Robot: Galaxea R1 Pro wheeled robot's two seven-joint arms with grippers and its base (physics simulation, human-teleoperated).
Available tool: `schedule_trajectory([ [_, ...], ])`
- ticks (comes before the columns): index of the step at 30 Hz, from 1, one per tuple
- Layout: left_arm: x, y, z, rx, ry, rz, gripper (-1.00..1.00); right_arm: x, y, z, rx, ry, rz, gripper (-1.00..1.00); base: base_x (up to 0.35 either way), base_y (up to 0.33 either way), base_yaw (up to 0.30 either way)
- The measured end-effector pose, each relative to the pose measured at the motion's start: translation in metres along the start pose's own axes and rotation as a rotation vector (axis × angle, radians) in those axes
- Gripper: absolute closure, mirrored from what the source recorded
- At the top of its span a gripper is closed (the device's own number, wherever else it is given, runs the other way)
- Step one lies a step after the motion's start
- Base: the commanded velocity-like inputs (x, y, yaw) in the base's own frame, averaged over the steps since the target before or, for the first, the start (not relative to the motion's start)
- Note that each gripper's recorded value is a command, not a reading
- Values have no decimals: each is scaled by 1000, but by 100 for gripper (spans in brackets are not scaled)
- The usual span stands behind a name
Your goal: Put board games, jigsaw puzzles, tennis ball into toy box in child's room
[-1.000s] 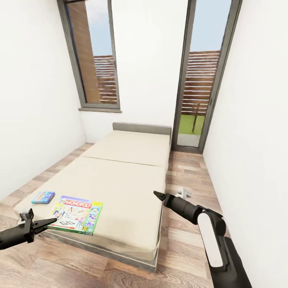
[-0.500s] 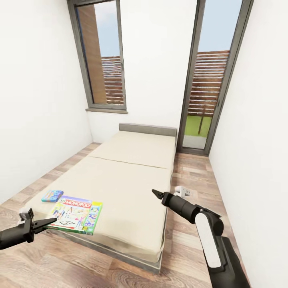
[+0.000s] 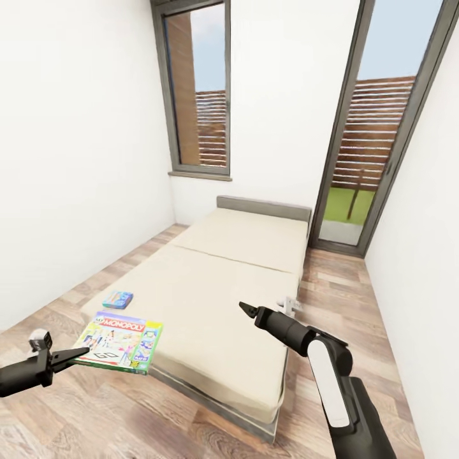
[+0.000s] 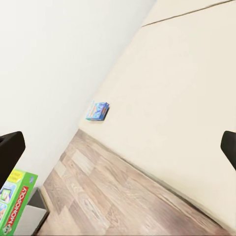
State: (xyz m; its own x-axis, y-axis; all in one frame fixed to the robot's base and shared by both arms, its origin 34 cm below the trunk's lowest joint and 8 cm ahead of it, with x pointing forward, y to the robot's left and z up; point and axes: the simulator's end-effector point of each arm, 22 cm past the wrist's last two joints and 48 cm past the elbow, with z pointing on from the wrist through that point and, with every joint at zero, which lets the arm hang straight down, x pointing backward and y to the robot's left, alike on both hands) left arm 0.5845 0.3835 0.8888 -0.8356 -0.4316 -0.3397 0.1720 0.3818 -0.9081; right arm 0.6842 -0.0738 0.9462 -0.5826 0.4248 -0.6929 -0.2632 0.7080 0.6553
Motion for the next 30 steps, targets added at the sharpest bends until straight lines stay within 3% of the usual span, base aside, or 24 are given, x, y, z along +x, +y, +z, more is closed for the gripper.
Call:
schedule_trajectory([
  [30, -13, -40, -12, -3, 2, -1, 100, -29, 29, -14, 0, 0, -1, -100, 0, 0, 291],
])
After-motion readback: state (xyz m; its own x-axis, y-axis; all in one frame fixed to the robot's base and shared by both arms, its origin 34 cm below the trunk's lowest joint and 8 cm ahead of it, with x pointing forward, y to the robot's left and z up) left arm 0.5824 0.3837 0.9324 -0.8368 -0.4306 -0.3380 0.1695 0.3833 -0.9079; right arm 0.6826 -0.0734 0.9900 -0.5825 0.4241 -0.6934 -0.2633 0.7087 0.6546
